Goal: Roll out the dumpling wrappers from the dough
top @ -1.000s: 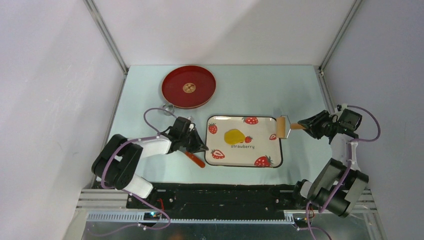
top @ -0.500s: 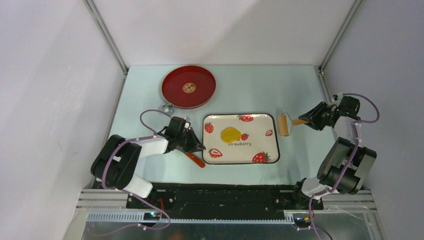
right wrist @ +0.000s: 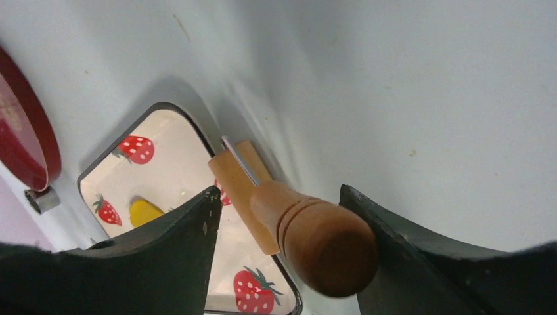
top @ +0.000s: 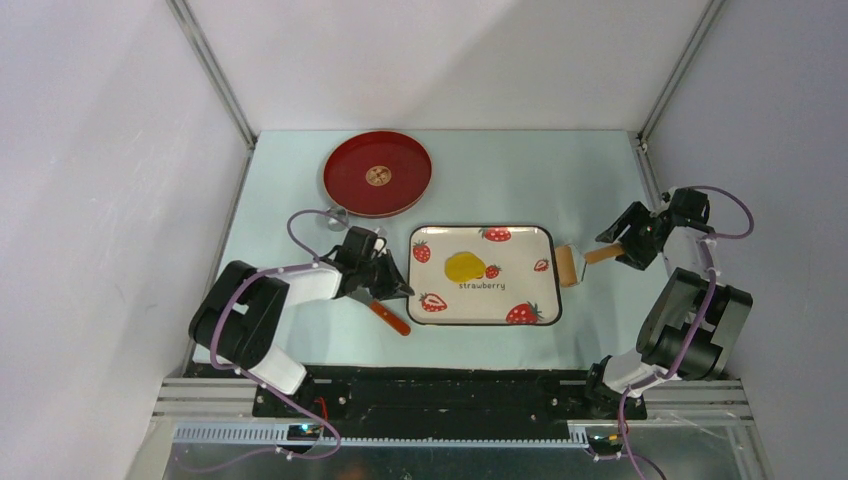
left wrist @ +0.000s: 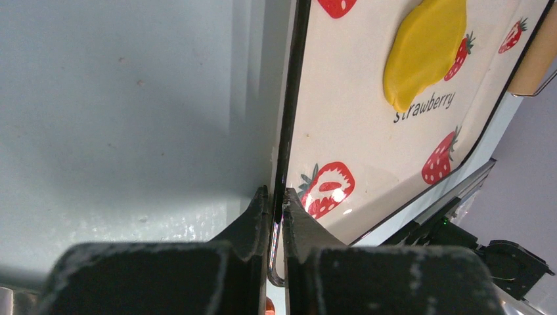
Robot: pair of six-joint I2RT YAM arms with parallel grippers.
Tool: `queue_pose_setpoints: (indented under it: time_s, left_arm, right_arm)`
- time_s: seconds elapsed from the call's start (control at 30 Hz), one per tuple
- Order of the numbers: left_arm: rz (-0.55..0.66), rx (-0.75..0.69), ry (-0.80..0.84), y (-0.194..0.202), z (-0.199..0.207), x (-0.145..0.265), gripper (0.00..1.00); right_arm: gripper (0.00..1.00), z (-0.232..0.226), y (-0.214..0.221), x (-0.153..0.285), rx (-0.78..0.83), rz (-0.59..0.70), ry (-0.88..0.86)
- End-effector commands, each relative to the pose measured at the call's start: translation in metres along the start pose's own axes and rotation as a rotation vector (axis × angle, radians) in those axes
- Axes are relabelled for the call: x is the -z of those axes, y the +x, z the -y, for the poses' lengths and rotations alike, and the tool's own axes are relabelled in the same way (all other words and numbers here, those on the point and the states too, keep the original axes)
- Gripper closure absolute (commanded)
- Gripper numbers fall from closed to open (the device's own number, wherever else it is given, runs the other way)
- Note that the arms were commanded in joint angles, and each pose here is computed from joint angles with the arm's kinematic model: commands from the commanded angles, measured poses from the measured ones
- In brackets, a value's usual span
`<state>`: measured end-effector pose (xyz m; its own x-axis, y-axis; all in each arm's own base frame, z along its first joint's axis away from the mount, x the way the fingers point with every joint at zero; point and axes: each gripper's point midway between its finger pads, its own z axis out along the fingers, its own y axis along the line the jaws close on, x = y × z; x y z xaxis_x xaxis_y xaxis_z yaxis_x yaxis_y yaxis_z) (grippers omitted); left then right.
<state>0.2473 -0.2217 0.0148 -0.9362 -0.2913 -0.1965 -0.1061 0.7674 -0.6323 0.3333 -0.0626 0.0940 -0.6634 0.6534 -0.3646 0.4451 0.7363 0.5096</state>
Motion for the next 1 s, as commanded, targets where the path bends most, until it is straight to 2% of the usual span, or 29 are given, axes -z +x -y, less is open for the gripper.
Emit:
queue_pose_setpoints:
  time_s: [0.0, 0.03, 0.07, 0.13, 0.37, 0.43, 0.5, 0.53, 0.57, 0.6, 0.7, 0.83, 0.97]
  left_arm:
    - [-0.013, -0.021, -0.217, 0.011, -0.048, -0.005, 1.0]
    - [-0.013, -0.025, -0.216, 0.011, -0.047, -0.005, 1.0]
    - [-0.013, -0.027, -0.219, 0.011, -0.047, -0.005, 1.0]
    - [-0.009, -0.029, -0.221, 0.01, -0.046, -0.005, 1.0]
    - [0.008, -0.013, -0.216, 0.012, -0.042, 0.001, 0.98]
    - [0.025, -0.008, -0.208, 0.009, -0.039, 0.004, 0.93]
    - [0.059, -0.01, -0.189, 0.002, -0.031, 0.008, 0.82]
    - [0.086, -0.012, -0.169, -0.003, -0.023, 0.013, 0.68]
    - [0.123, -0.019, -0.148, -0.011, -0.015, 0.019, 0.59]
    - [0.147, -0.016, -0.139, -0.015, -0.01, 0.023, 0.45]
    - [0.236, -0.003, -0.06, -0.032, 0.014, 0.044, 0.19]
    - [0.332, 0.038, 0.041, -0.044, 0.031, 0.074, 0.1]
    - [0.388, 0.092, 0.101, -0.044, 0.029, 0.099, 0.08]
  right_arm:
    - [0.28, 0.006, -0.015, 0.011, 0.013, 0.065, 0.076]
    - [0.27, 0.004, -0.016, 0.013, 0.014, 0.073, 0.08]
    - [0.08, 0.005, -0.018, 0.016, 0.003, 0.09, 0.094]
    - [0.01, 0.002, -0.022, 0.024, 0.001, 0.121, 0.107]
    - [0.01, -0.004, -0.045, 0.06, 0.003, 0.283, 0.177]
    - [0.0, -0.016, -0.048, 0.067, 0.024, 0.304, 0.154]
    - [0.01, -0.032, -0.046, 0.071, 0.055, 0.296, 0.122]
    - [0.01, -0.046, -0.044, 0.072, 0.078, 0.286, 0.09]
    - [0.01, -0.061, -0.036, 0.072, 0.093, 0.247, 0.02]
    - [0.01, -0.073, -0.03, 0.073, 0.113, 0.229, -0.023]
    - [0.01, -0.112, -0.009, 0.074, 0.208, 0.197, -0.126]
    - [0.01, -0.148, 0.029, 0.071, 0.334, 0.12, -0.2]
    - [0.01, -0.168, 0.077, 0.058, 0.445, -0.014, -0.229]
